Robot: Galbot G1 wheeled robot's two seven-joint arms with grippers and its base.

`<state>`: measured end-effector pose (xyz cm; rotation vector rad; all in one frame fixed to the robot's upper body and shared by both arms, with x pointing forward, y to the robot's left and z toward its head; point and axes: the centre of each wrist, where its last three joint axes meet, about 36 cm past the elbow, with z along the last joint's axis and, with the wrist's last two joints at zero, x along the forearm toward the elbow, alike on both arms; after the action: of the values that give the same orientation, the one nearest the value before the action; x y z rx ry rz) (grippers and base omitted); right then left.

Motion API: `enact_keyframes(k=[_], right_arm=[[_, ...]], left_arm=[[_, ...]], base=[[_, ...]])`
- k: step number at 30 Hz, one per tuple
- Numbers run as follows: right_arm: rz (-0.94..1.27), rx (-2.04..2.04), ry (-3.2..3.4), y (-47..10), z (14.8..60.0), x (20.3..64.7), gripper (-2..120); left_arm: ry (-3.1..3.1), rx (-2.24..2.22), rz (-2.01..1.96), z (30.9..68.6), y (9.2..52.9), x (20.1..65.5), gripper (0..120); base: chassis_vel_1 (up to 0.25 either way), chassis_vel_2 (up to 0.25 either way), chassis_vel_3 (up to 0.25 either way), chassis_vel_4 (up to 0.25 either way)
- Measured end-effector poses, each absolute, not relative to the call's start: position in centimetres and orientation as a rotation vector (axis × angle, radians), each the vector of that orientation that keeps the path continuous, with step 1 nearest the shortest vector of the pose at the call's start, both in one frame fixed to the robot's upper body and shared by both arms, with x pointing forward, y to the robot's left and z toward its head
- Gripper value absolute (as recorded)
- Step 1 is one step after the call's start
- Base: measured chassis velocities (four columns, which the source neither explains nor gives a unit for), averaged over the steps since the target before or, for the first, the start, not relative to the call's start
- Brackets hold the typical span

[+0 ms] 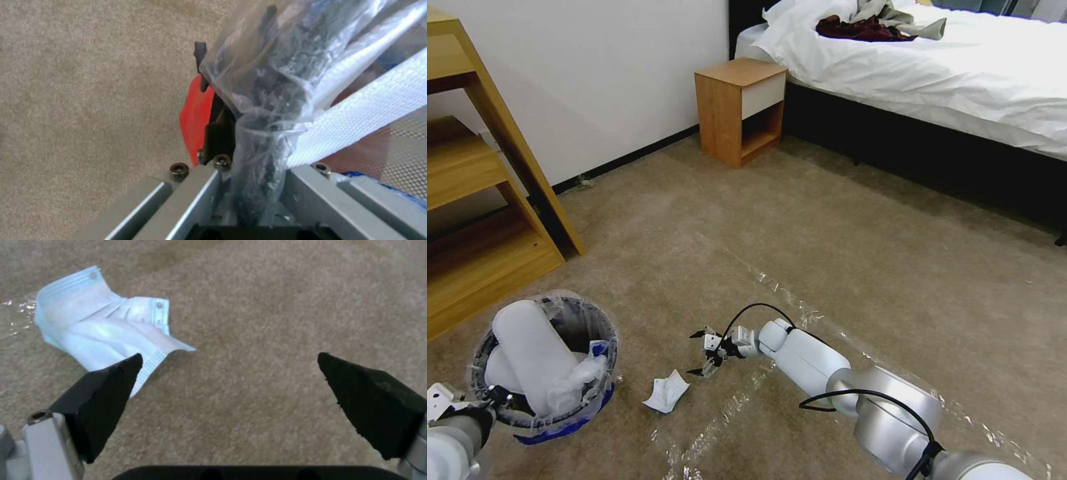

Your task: Pick up the trash bin and place the garbage on the floor into it.

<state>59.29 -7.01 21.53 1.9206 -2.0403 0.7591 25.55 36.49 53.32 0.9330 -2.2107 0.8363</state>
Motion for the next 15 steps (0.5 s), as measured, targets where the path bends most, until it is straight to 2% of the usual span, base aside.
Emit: enact_keyframes(k=[15], right_arm=[[0.738, 1.938, -2.053, -6.3, 21.54, 58.86, 100]], left_arm=[[-2.213, 0.936, 0.837, 53.21, 36.37, 25.57, 0]], base=[[0.0, 0.0, 0.0, 0.0]])
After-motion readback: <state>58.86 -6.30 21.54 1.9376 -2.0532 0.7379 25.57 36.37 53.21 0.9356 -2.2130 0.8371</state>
